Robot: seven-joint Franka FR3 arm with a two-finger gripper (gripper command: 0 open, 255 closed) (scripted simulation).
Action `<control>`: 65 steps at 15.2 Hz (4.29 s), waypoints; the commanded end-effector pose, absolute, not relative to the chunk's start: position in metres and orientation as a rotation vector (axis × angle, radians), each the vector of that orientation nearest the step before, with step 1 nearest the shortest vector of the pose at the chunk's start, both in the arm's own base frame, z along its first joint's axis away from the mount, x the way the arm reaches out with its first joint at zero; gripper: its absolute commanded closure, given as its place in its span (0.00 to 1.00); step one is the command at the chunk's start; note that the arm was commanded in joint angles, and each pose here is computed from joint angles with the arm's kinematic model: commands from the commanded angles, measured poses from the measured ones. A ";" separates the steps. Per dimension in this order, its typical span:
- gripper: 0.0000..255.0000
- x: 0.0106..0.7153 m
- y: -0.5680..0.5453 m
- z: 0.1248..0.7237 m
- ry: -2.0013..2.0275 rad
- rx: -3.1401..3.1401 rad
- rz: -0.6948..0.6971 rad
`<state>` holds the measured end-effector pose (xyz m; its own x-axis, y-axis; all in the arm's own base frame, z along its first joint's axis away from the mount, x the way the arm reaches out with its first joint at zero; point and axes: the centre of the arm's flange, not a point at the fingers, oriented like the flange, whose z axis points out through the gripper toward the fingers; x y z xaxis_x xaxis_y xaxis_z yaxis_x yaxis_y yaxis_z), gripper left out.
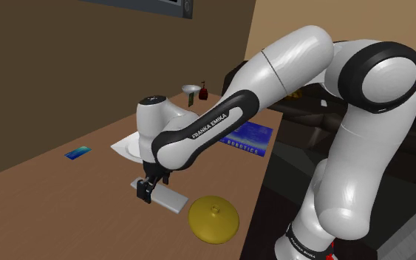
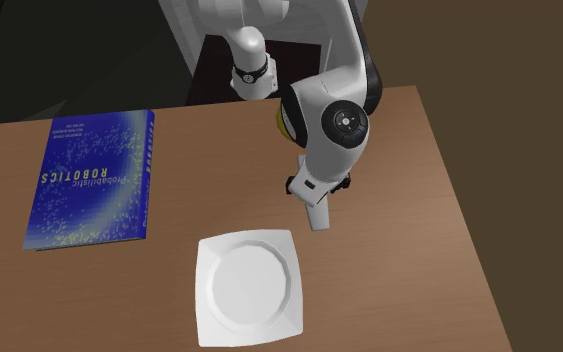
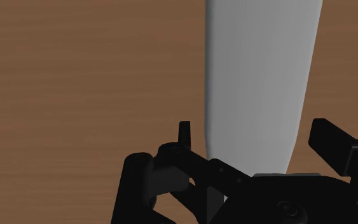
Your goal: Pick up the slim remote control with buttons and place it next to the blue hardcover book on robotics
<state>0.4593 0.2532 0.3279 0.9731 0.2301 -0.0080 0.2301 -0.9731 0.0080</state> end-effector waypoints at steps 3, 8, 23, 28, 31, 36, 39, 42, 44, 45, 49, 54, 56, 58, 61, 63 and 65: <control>0.00 0.459 0.253 0.327 0.363 3.112 -0.011; 1.00 0.459 0.253 0.327 0.363 3.112 -0.011; 1.00 0.459 0.253 0.375 0.363 3.112 -0.011; 1.00 0.459 0.253 0.401 0.363 3.112 -0.011; 1.00 0.459 0.253 0.417 0.363 3.112 -0.011; 1.00 0.459 0.240 0.434 0.363 3.112 -0.011; 1.00 0.458 0.200 0.434 0.363 3.112 -0.011; 1.00 0.457 0.161 0.434 0.363 3.112 -0.011; 1.00 0.456 0.134 0.434 0.363 3.112 -0.011; 1.00 0.456 0.121 0.435 0.363 3.112 -0.011; 1.00 0.454 0.069 0.435 0.363 3.112 -0.011; 1.00 0.452 -0.005 0.436 0.363 3.112 -0.011; 1.00 0.452 -0.005 0.425 0.363 3.112 -0.011; 1.00 0.452 -0.005 0.414 0.363 3.112 -0.011; 1.00 0.452 -0.005 0.399 0.363 3.112 -0.011; 1.00 0.452 -0.005 0.388 0.363 3.112 -0.011; 1.00 0.452 -0.005 0.377 0.363 3.112 -0.011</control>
